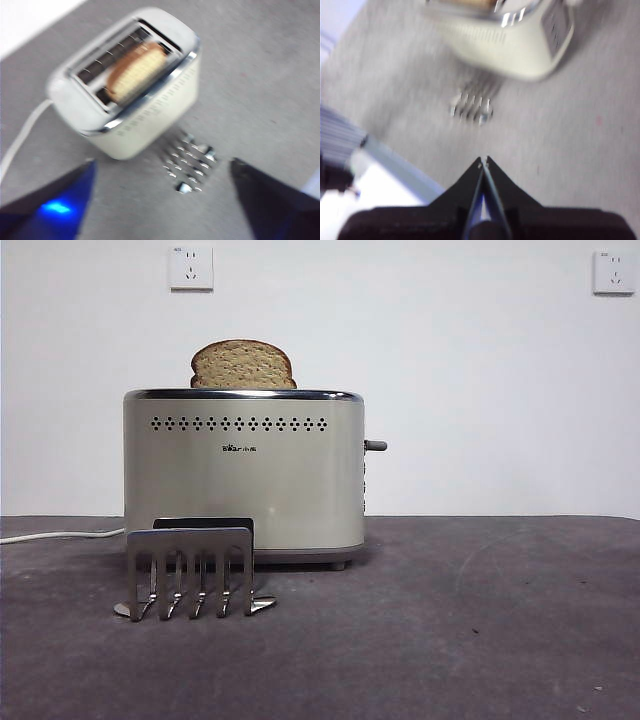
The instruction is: Pick up a slice of bread from the rack,put the bread on the toaster,press the button
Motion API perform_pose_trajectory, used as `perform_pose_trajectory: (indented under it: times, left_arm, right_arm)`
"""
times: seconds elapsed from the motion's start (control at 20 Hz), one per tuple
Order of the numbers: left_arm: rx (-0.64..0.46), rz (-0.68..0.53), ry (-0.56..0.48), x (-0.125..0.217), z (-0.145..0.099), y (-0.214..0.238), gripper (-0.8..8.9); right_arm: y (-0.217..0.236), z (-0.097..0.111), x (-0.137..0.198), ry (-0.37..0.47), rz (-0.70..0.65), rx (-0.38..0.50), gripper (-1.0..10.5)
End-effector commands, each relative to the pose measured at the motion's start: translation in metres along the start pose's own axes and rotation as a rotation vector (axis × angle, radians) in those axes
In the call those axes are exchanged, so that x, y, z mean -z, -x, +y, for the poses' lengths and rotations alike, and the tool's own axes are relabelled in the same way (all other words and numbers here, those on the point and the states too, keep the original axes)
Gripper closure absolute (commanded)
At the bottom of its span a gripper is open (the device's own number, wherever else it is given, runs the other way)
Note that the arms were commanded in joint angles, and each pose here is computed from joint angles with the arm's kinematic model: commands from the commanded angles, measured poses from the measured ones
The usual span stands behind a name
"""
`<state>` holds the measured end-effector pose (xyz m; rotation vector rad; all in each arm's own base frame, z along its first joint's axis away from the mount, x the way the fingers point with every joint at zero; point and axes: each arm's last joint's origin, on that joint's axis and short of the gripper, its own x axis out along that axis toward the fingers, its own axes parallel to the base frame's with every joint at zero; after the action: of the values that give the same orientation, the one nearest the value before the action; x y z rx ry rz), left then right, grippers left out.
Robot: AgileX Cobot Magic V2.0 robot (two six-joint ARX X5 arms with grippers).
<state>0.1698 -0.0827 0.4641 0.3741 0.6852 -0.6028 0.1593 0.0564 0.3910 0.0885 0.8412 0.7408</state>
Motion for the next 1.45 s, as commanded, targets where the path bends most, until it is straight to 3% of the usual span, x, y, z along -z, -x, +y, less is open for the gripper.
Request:
perform_pose_trajectory:
  times: [0.05, 0.3, 1.1, 1.2, 1.35, 1.45]
  left_arm:
    - [0.06, -0.005, 0.007, 0.001, -0.002, 0.001, 8.43]
    - [0.097, -0.013, 0.003, 0.001, -0.003, 0.001, 8.17]
    - [0.082, -0.024, -0.001, 0.001, -0.002, 0.004, 8.17]
    - [0.029, -0.109, -0.082, 0.002, 0.0, 0.019, 8.17]
    - [-0.108, -0.461, -0.121, 0.007, 0.004, 0.063, 8.17]
    - [-0.235, -0.651, -0.09, 0.028, 0.004, 0.08, 8.17]
  right_arm:
    - [0.012, 0.007, 0.012, 0.041, 0.003, -0.002, 9.6]
    - [0.027, 0.016, 0.021, 0.065, -0.039, 0.004, 9.5]
    - [0.028, 0.017, 0.021, 0.066, -0.042, 0.008, 9.5]
    - [0.028, 0.017, 0.021, 0.066, -0.042, 0.008, 9.5]
    - [0.028, 0.017, 0.021, 0.066, -0.042, 0.008, 9.5]
    - [0.028, 0.017, 0.021, 0.066, -0.042, 0.008, 9.5]
